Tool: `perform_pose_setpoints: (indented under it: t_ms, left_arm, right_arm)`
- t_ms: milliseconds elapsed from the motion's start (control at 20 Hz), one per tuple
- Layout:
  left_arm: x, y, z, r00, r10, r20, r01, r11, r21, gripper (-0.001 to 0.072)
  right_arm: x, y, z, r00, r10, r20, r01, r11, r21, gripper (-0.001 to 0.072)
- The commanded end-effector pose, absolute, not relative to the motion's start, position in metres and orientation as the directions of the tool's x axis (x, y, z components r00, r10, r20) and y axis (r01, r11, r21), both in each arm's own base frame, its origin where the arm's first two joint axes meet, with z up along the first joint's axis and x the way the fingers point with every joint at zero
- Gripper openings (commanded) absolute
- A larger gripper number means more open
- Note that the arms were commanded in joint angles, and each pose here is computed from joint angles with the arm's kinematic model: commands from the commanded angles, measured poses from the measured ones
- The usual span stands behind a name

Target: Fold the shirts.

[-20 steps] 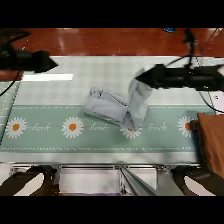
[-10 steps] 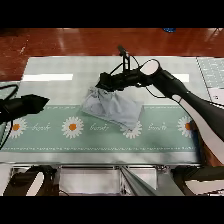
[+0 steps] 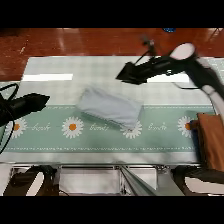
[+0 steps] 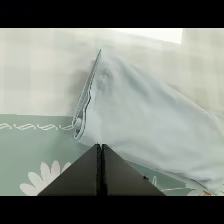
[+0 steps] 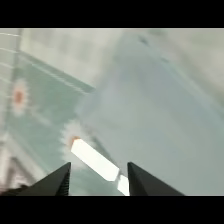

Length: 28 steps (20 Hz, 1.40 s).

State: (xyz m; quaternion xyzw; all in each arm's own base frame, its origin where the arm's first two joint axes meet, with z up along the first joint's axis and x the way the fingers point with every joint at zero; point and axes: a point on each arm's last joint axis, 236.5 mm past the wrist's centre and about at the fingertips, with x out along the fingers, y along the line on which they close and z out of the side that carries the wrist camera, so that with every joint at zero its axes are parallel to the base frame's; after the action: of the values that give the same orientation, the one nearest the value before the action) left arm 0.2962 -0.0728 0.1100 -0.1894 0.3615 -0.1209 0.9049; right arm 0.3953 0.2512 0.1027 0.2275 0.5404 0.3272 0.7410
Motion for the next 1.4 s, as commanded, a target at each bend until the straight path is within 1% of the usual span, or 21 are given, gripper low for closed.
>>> perform_pose_setpoints:
  t_ms: [0,50,100,150,250,350,450,650,750,900,1000,1150,1300,1350]
  left_arm:
    - [0.301,-0.073,0.112,0.721,-0.358,-0.593,0.078,0.892,-0.444,0.002]
    - [0.301,-0.073,0.112,0.721,-0.358,-0.593,0.078,0.892,-0.444,0.002]
    - [0.301,-0.073,0.112,0.721,-0.358,-0.593,0.078,0.892,-0.444,0.0019]
    - [0.301,-0.073,0.112,0.721,-0.358,-0.593,0.078,0.892,-0.444,0.002]
    - [0.301,-0.073,0.112,0.721,-0.358,-0.594,0.077,0.892,-0.445,0.002]
    - [0.3,-0.073,0.109,0.717,-0.359,-0.597,0.075,0.892,-0.446,0.002]
    - [0.299,-0.075,0.106,0.711,-0.365,-0.6,0.071,0.887,-0.456,0.002]
    - [0.296,-0.08,0.097,0.696,-0.385,-0.606,0.064,0.874,-0.481,0.002]
    - [0.295,-0.081,0.094,0.689,-0.391,-0.61,0.061,0.87,-0.489,0.002]
    - [0.294,-0.081,0.093,0.689,-0.391,-0.611,0.061,0.871,-0.488,0.002]
    - [0.294,-0.081,0.093,0.689,-0.391,-0.611,0.061,0.871,-0.488,0.002]
    - [0.295,-0.081,0.093,0.689,-0.391,-0.611,0.061,0.87,-0.489,0.002]
    - [0.295,-0.081,0.094,0.689,-0.391,-0.61,0.061,0.87,-0.489,0.002]
    - [0.295,-0.081,0.094,0.689,-0.393,-0.609,0.061,0.869,-0.491,0.002]
  right_arm:
    - [0.35,0.092,0.111,0.329,0.307,-0.893,-0.054,0.95,0.307,0.0416]
    - [0.337,0.06,0.11,0.389,0.206,-0.898,0.038,0.97,0.239,0.0416]
    - [0.323,0.037,0.103,0.442,0.138,-0.886,0.135,0.967,0.218,0.0416]
    - [0.31,0.027,0.089,0.475,0.114,-0.873,0.21,0.948,0.239,0.0416]
    - [0.287,0.029,0.042,0.489,0.137,-0.862,0.322,0.89,0.324,0.0416]
    - [0.279,0.058,-0.002,0.481,0.254,-0.839,0.382,0.8,0.462,0.0416]
    - [0.284,0.086,-0.028,0.487,0.375,-0.789,0.409,0.7,0.585,0.0416]
    - [0.304,0.129,-0.057,0.418,0.56,-0.715,0.389,0.601,0.698,0.0416]
    - [0.305,0.147,-0.073,0.362,0.633,-0.684,0.4,0.557,0.728,0.0416]
    - [0.303,0.163,-0.091,0.26,0.705,-0.66,0.405,0.541,0.737,0.0415]
    - [0.307,0.17,-0.094,0.218,0.73,-0.647,0.394,0.541,0.743,0.0416]
    - [0.316,0.194,-0.09,0.18,0.744,-0.644,0.329,0.571,0.752,0.0415]
    - [0.318,0.23,-0.091,0.11,0.76,-0.641,0.268,0.598,0.755,0.0415]
    - [0.319,0.241,-0.091,0.089,0.764,-0.639,0.246,0.604,0.758,0.0384]
